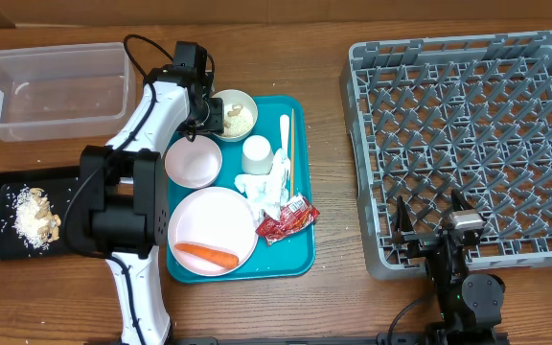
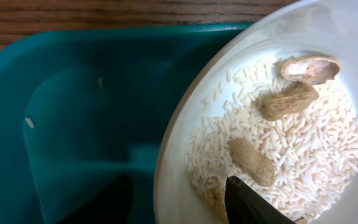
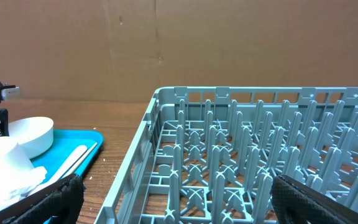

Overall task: Sort waste into correct bins and load items into the dishwasher rack
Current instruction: 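Grasp the rim of the rice-and-peanut bowl with the left gripper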

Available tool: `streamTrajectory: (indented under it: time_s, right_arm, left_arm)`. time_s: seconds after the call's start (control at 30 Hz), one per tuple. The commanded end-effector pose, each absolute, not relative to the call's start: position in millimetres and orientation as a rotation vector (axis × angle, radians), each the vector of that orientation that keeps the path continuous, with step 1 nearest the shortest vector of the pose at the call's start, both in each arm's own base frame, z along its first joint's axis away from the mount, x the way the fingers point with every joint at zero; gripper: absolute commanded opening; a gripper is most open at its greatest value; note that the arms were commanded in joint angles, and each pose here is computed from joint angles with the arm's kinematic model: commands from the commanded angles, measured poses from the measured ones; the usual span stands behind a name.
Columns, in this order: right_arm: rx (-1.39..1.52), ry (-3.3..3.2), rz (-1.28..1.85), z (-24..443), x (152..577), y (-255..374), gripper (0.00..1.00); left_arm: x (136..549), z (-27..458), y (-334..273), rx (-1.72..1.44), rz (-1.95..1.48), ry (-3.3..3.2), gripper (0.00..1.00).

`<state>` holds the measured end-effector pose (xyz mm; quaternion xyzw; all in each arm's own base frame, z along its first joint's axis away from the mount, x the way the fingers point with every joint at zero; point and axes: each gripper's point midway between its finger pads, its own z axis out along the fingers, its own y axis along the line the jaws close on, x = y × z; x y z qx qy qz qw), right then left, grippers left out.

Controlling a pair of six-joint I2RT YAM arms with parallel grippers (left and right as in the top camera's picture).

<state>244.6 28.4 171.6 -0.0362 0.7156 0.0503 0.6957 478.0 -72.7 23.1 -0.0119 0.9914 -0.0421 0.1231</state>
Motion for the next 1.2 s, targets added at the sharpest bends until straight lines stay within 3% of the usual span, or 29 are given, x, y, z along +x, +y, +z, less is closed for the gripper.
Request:
streamTrajectory:
  time_s: [0.0, 0.23, 0.77, 0.87, 1.03, 1.1, 1.17]
  right_arm:
    - [-0.084, 1.594, 0.116, 170, 245, 29, 1.0]
    - [-0.085, 1.594, 0.116, 170, 245, 29, 1.0]
    - [-0.085, 1.594, 0.116, 170, 245, 29, 1.0]
    - [-0.085, 1.594, 0.116, 170, 245, 29, 1.0]
    - [-0.085, 1.594, 0.116, 170, 245, 29, 1.0]
    - [-0.085, 1.594, 0.116, 170, 245, 29, 1.0]
    - [-0.085, 1.594, 0.116, 170, 245, 29, 1.0]
  left_arm:
    - [488, 38, -67, -0.026, -0.072, 2.847, 0.51]
    - [488, 44, -66, -0.028, -0.063, 2.849, 0.39]
    - [493, 58, -66, -0.029, -0.063, 2.834, 0.36]
    - [492, 58, -66, -0.029, -0.062, 2.84, 0.24]
    - [491, 58, -66, -0.028, -0.061, 2.842, 0.16]
    - [492, 58, -65, -0.03, -0.052, 2.84, 0.05]
    - [492, 59, -64, -0.03, -0.046, 2.839, 0.04]
